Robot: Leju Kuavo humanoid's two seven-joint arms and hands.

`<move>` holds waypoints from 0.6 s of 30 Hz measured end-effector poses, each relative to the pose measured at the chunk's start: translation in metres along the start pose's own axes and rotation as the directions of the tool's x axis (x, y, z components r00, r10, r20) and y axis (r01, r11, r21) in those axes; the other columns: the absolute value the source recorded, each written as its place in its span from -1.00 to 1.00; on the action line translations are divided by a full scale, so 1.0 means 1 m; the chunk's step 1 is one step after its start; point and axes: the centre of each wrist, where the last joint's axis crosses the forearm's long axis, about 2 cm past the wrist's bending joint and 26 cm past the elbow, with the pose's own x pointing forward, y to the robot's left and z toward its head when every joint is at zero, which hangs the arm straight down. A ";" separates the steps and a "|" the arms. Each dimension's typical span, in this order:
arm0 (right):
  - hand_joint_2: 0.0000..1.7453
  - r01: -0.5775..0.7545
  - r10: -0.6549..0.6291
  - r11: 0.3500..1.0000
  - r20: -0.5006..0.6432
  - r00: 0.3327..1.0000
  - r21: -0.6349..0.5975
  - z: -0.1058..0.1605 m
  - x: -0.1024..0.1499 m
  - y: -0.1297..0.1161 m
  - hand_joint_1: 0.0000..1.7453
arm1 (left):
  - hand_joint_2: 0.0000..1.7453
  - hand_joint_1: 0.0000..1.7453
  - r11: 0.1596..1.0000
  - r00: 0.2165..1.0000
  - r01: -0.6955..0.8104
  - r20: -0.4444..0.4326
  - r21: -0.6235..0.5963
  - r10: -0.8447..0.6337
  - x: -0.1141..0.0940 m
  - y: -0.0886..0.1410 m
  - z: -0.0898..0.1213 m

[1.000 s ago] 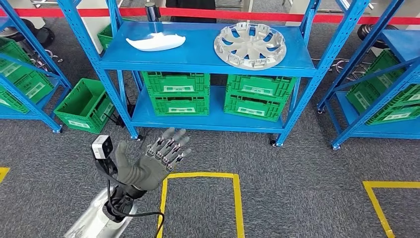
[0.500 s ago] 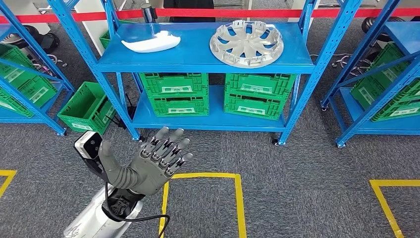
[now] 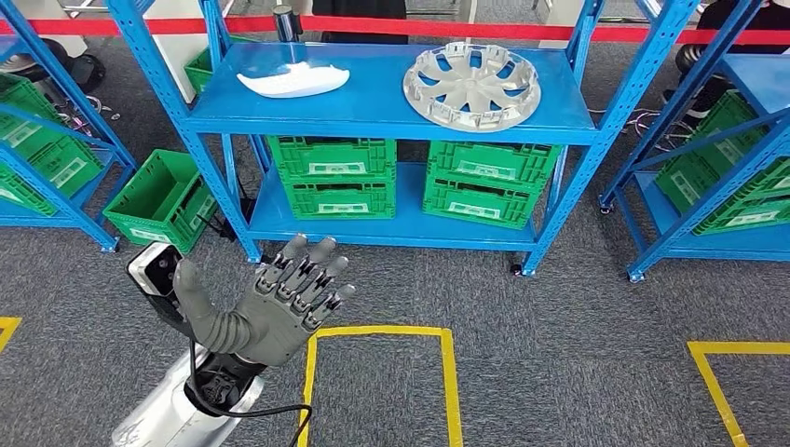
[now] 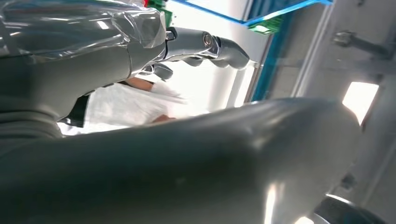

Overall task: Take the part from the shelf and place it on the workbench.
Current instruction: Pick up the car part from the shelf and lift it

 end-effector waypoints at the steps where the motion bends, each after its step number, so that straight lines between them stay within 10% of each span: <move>1: -1.00 -0.001 0.001 1.000 -0.002 1.000 0.000 0.000 -0.001 0.000 -1.00 | -1.00 -1.00 1.000 1.000 -0.002 0.001 0.000 0.002 0.000 0.000 0.000; 18: -1.00 -0.032 0.032 0.999 -0.051 0.998 -0.004 0.001 -0.012 -0.001 -1.00 | -1.00 -1.00 1.000 1.000 -0.009 0.022 0.027 0.008 -0.003 -0.006 0.010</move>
